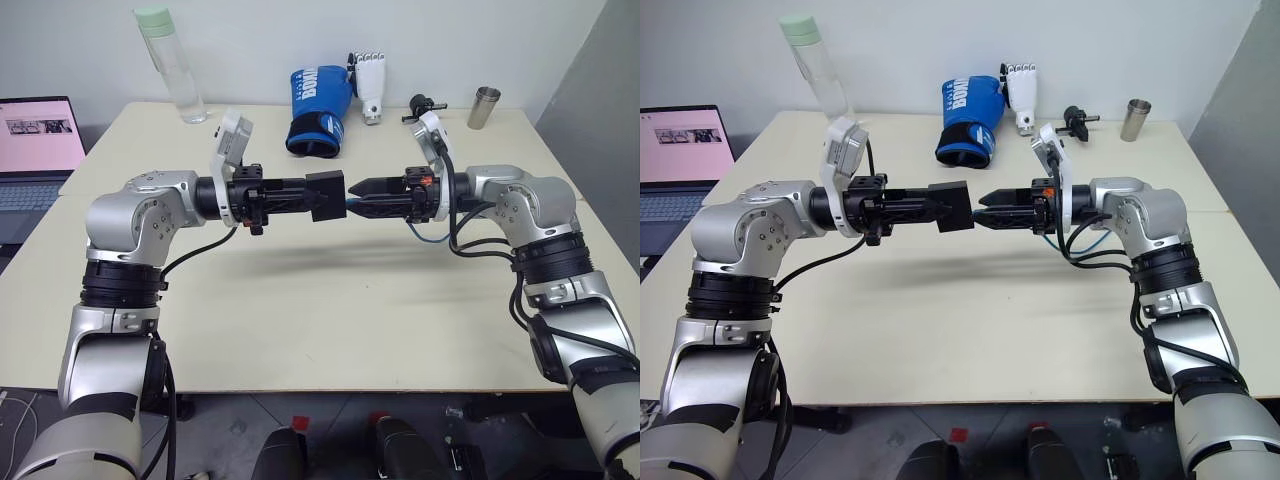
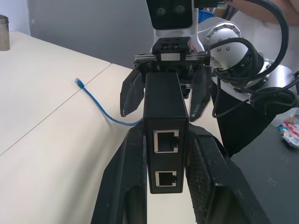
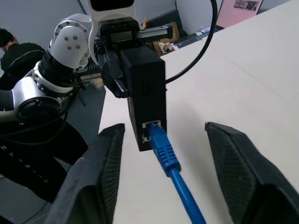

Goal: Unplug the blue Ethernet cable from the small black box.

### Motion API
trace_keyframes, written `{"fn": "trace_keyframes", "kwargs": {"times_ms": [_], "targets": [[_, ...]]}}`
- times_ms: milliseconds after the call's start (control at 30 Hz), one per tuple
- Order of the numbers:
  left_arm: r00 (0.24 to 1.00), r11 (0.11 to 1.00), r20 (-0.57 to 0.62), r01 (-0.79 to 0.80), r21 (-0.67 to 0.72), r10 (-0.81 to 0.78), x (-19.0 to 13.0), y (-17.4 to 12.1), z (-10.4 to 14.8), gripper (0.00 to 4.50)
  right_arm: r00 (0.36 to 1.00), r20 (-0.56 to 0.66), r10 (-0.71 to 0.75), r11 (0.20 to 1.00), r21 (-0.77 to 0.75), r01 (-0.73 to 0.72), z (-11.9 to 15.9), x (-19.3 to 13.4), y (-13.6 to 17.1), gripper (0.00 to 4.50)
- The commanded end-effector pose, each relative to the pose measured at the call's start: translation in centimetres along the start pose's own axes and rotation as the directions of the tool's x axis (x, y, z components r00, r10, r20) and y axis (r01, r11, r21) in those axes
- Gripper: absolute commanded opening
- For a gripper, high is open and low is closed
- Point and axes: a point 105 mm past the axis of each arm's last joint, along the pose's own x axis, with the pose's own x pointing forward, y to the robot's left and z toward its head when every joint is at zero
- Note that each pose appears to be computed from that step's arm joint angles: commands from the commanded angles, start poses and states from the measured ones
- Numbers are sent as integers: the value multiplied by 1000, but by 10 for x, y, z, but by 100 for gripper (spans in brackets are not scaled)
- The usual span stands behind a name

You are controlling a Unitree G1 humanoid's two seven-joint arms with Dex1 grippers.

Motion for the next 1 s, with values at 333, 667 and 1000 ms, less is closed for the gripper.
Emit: {"fn": "trace_keyframes", "kwargs": {"times_ms": [333,667,1000], "targets": [[1000,998,14,9,68,-10,-2,-5,13,77,999,-13,40,997,-72,-41,10,-5,8,4],[1000,998,9,10,67,-10,-2,-5,12,77,999,-9,49,997,-62,-49,11,-7,9,4],[1000,998,9,15,68,-16,-2,-7,11,77,998,-25,65,997,-51,-66,10,-7,10,194]]}}
